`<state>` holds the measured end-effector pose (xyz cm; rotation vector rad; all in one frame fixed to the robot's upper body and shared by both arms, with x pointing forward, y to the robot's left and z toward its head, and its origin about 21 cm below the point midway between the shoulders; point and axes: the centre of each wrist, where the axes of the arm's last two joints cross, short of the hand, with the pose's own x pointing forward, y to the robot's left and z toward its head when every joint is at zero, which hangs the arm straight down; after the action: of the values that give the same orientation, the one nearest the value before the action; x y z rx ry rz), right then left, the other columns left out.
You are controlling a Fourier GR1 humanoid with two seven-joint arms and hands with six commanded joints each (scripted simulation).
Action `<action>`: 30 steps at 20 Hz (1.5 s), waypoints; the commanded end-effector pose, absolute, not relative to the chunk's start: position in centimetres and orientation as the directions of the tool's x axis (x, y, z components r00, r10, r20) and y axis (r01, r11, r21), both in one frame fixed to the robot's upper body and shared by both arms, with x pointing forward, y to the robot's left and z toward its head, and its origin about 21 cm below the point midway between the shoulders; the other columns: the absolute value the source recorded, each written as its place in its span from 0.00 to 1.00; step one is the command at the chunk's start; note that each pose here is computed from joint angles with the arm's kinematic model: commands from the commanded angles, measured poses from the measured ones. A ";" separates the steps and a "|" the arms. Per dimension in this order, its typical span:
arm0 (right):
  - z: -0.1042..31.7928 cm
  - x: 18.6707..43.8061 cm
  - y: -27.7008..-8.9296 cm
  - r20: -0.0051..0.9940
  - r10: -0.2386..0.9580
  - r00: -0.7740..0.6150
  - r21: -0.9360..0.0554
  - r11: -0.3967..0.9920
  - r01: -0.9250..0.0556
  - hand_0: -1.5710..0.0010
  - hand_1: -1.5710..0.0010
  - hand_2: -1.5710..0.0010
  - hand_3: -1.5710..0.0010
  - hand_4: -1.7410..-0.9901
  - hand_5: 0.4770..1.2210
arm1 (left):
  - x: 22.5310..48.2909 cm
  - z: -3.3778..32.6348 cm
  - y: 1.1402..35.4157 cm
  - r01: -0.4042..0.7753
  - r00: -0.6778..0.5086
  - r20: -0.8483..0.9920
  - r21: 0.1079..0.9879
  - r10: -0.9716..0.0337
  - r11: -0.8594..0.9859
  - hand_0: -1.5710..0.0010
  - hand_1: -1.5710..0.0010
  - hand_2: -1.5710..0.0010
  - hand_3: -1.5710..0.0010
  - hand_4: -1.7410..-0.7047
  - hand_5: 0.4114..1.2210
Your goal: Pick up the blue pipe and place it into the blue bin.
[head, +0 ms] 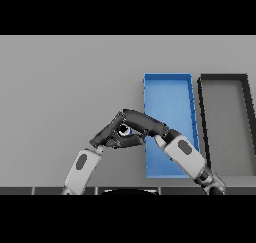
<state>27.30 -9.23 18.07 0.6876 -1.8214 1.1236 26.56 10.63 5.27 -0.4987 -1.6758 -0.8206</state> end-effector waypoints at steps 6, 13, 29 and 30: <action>18.3 26.6 -8.6 0.900 0.076 -0.429 -0.415 0.449 -0.791 0.00 0.00 0.00 0.00 0.00 0.99 | 26.4 5.0 11.3 0.728 -0.255 0.954 0.297 -0.158 0.618 0.80 0.82 0.83 0.84 0.67 0.65; 18.3 26.5 -8.4 0.912 0.058 -0.406 -0.386 0.453 -0.804 0.00 0.00 0.00 0.00 0.00 1.00 | 26.6 4.9 11.4 0.718 -0.205 0.965 0.264 -0.166 0.644 0.96 0.96 0.96 0.97 0.76 0.16; 33.4 31.4 -12.6 0.891 -0.158 -0.425 -0.219 0.671 -0.709 0.00 0.00 0.00 0.00 0.00 1.00 | 26.3 4.7 12.0 0.720 -0.186 0.961 0.276 -0.206 0.637 1.00 1.00 1.00 1.00 0.81 0.02; 34.0 32.3 -13.4 0.896 -0.128 -0.426 -0.223 0.699 -0.680 0.00 0.00 0.00 0.00 0.00 1.00 | 26.3 4.8 12.0 0.713 -0.191 0.958 0.286 -0.216 0.640 1.00 1.00 1.00 1.00 0.82 0.02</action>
<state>32.34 -13.41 34.04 0.6176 -1.9399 0.7173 26.29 12.01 4.81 -0.4277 -1.5498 -0.8811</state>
